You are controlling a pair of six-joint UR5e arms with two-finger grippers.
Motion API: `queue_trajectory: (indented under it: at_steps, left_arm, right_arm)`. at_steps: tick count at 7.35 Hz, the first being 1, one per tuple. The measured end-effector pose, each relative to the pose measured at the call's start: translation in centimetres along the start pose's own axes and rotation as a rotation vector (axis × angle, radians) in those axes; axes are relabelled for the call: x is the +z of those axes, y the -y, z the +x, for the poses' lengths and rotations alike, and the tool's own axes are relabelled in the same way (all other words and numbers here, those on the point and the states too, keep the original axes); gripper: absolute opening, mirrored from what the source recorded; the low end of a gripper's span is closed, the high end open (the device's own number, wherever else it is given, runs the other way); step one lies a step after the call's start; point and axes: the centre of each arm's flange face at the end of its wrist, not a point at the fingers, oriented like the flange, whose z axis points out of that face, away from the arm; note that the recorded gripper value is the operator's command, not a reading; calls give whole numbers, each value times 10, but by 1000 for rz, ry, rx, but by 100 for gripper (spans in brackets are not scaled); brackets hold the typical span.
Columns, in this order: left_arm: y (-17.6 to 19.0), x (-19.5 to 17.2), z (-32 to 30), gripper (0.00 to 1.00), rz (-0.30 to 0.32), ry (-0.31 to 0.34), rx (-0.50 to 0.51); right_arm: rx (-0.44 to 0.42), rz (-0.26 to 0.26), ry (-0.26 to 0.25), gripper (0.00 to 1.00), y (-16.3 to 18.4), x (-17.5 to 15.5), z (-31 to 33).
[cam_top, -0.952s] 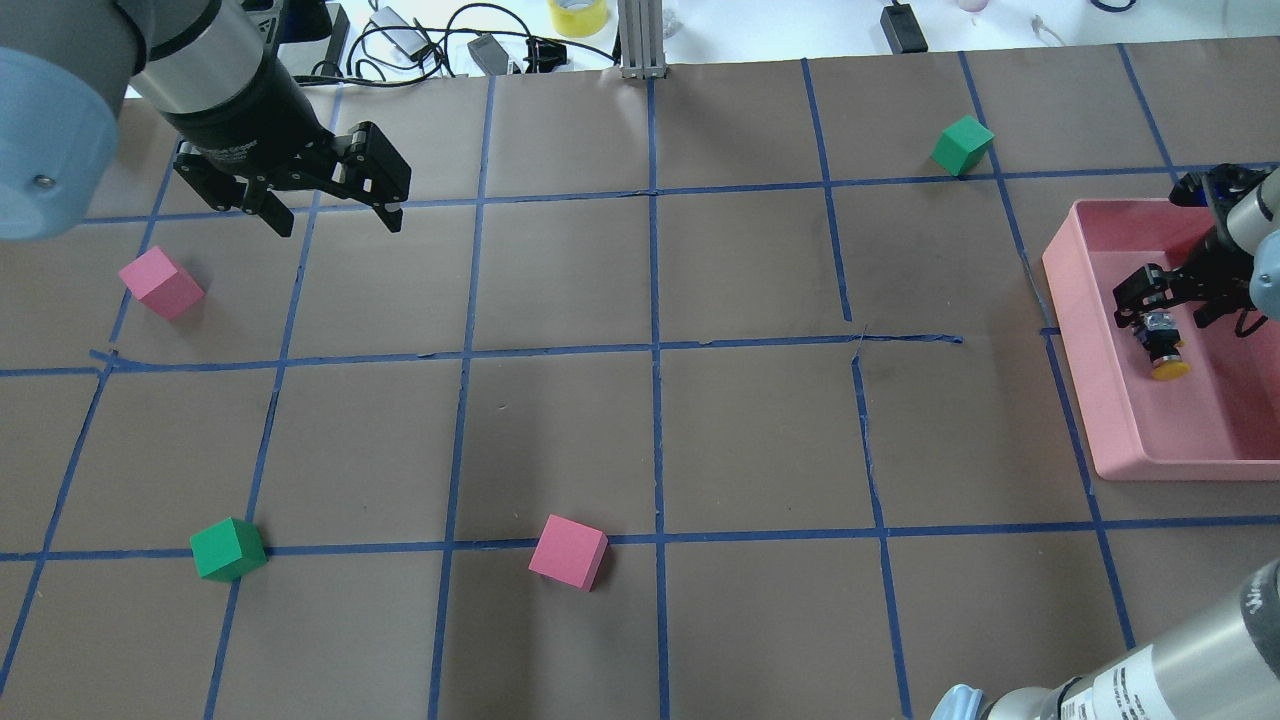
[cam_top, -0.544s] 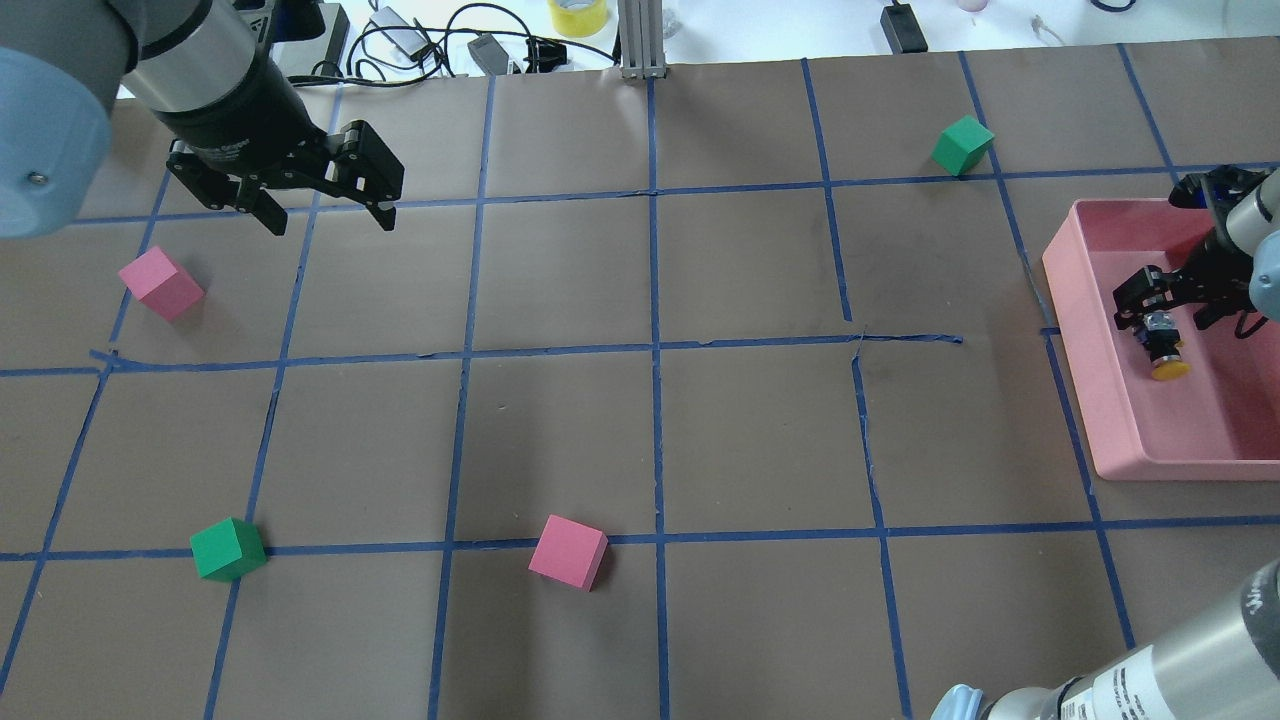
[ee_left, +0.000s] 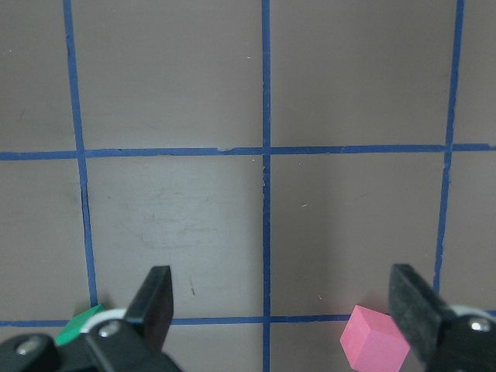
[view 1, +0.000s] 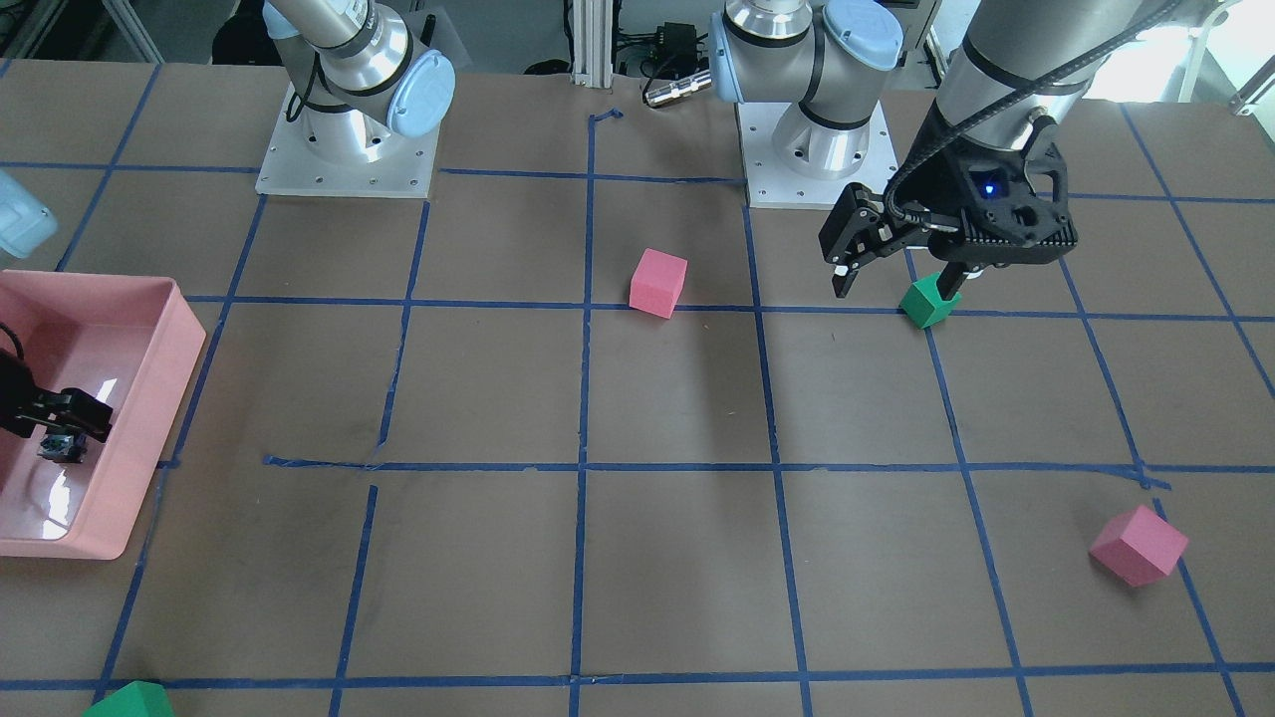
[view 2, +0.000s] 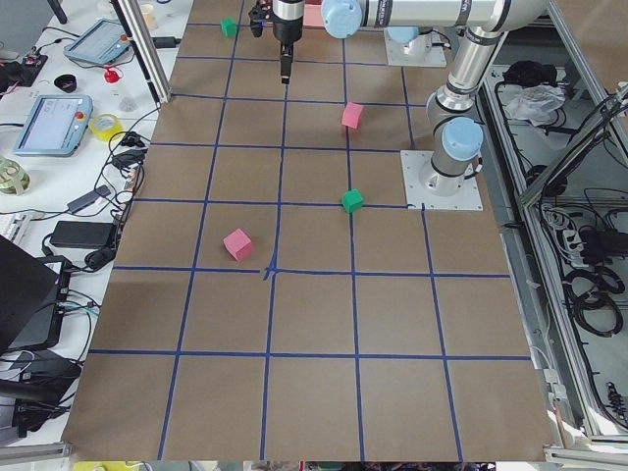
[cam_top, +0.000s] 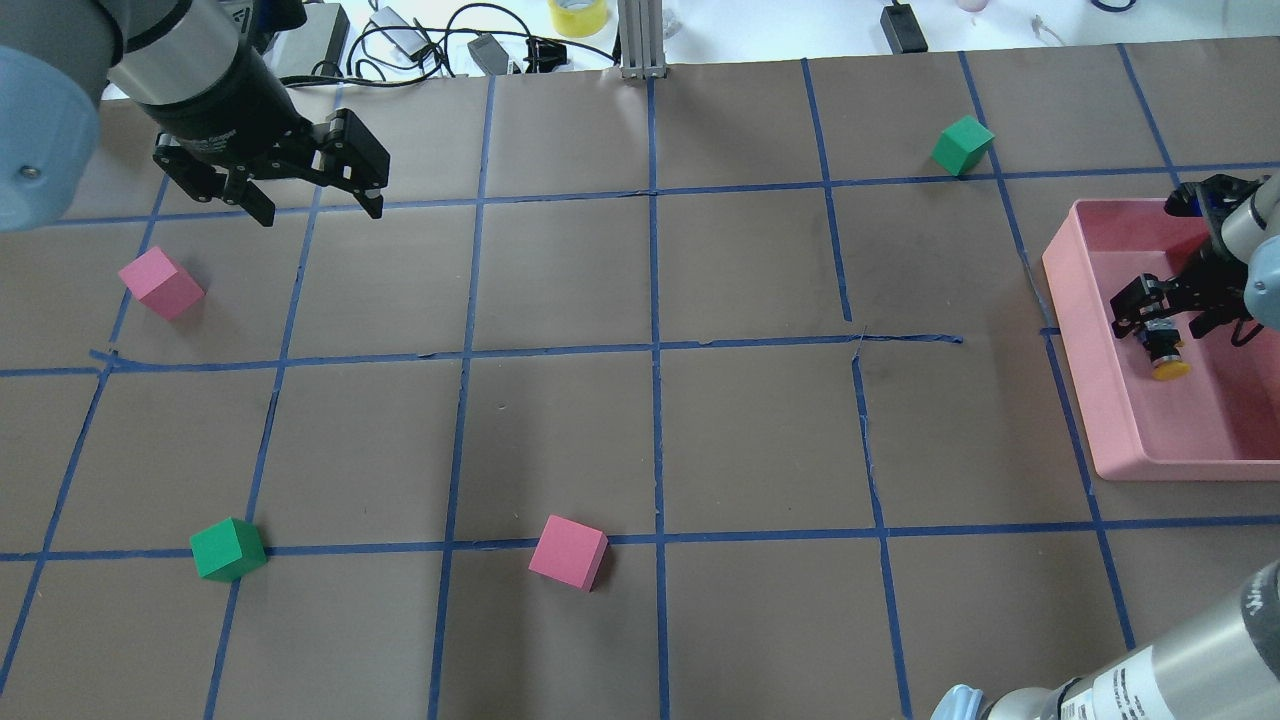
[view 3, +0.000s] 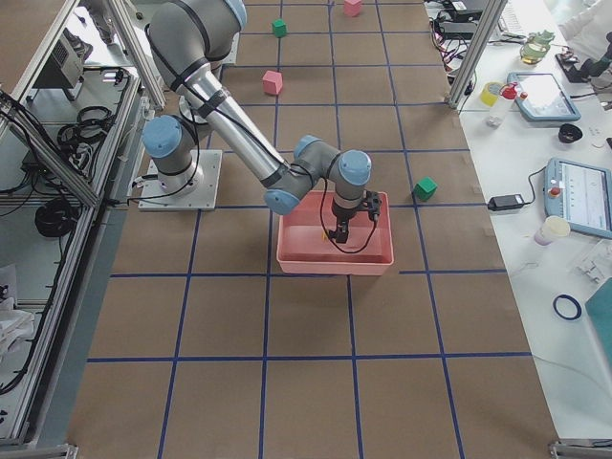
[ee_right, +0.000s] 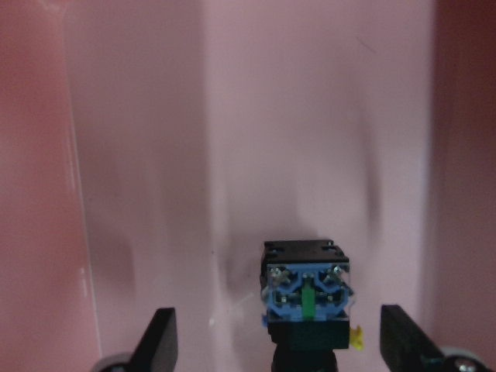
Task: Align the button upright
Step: 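Lift the switch out of the bin and carry it to the table center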
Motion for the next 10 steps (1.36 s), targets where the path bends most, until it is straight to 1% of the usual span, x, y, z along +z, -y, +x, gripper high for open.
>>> queue_trajectory:
  at_steps: [1,2,4,5,6,7,8,9,10]
  left_arm:
    - [0,1,-1,100,0,1,-1]
    - [0,1,-1,100,0,2,-2]
    - [0,-2,-1,100,5,2,-4]
    - [-1,-4,-1,100,9,3,-3]
    - [-2,-6,-1,100,12,4,-3]
    - [-3,-7,-1,100,13,4,-2]
    - [-3,-8,-1,100,14,5,-2]
    - [-3,-8,-1,100,15,5,-2]
    - [-3,-8,-1,100,15,5,-2]
  right_arm:
    - [-1,2,-2,25,0,-1,0]
    - [-6,4,-5,0,1,-3,1]
    - [-23,6,-10,0,1,-8,2]
    - [-33,10,-21,0,1,-14,3]
    - [-38,25,-36,0,1,-27,3]
    - [-44,47,-46,0,1,-52,3]
    - [-56,54,-41,0,4,-82,-2]
    - [-79,54,-34,0,12,-116,-11]
    - [-121,68,-39,0,26,-155,-31]
